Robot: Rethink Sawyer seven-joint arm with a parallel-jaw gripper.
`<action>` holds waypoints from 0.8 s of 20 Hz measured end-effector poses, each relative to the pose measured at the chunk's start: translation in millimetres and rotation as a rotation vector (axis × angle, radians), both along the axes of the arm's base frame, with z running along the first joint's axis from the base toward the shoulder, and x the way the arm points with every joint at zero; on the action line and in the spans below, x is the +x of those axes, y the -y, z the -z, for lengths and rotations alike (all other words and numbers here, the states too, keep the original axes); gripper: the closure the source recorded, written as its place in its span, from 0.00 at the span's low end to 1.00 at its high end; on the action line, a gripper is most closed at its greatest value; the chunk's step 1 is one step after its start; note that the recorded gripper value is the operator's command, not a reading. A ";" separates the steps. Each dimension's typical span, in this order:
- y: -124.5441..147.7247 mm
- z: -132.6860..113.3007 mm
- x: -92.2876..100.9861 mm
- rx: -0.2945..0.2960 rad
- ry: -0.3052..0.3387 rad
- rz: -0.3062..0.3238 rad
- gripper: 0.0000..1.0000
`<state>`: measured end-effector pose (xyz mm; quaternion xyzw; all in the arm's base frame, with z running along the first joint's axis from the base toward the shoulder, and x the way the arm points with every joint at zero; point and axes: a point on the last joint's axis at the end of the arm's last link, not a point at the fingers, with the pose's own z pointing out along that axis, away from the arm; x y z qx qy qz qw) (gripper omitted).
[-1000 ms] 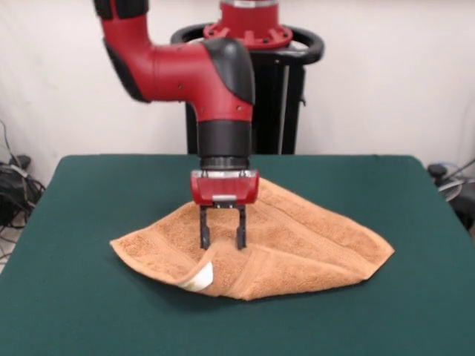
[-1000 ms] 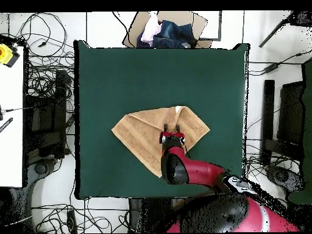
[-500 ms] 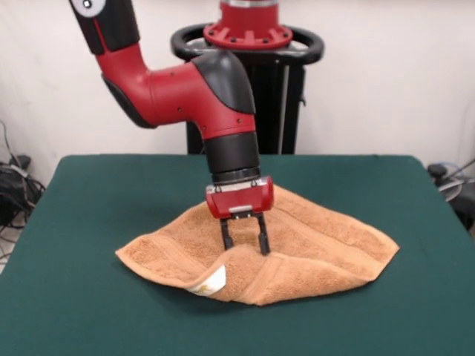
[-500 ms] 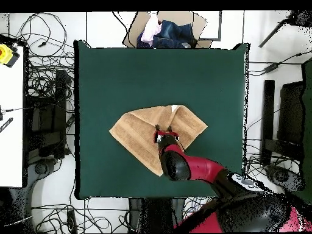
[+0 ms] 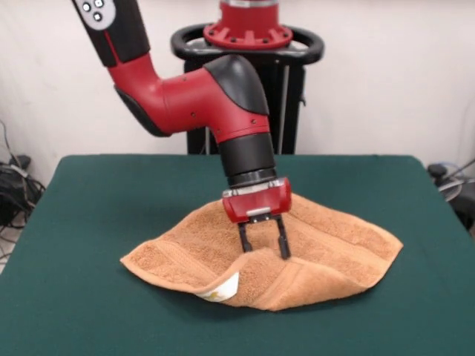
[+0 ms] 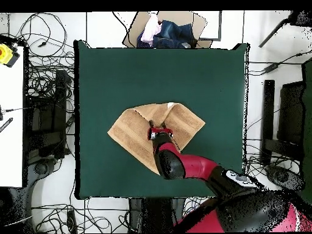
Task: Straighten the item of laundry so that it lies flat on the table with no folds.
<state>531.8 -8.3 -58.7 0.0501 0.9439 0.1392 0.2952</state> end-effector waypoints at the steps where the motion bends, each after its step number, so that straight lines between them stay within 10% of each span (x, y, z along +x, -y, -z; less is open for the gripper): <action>1: -4.4 -3.5 2.9 0.007 0.025 -0.001 0.00; 16: -30.4 -35.7 21.0 0.063 0.215 -0.030 0.00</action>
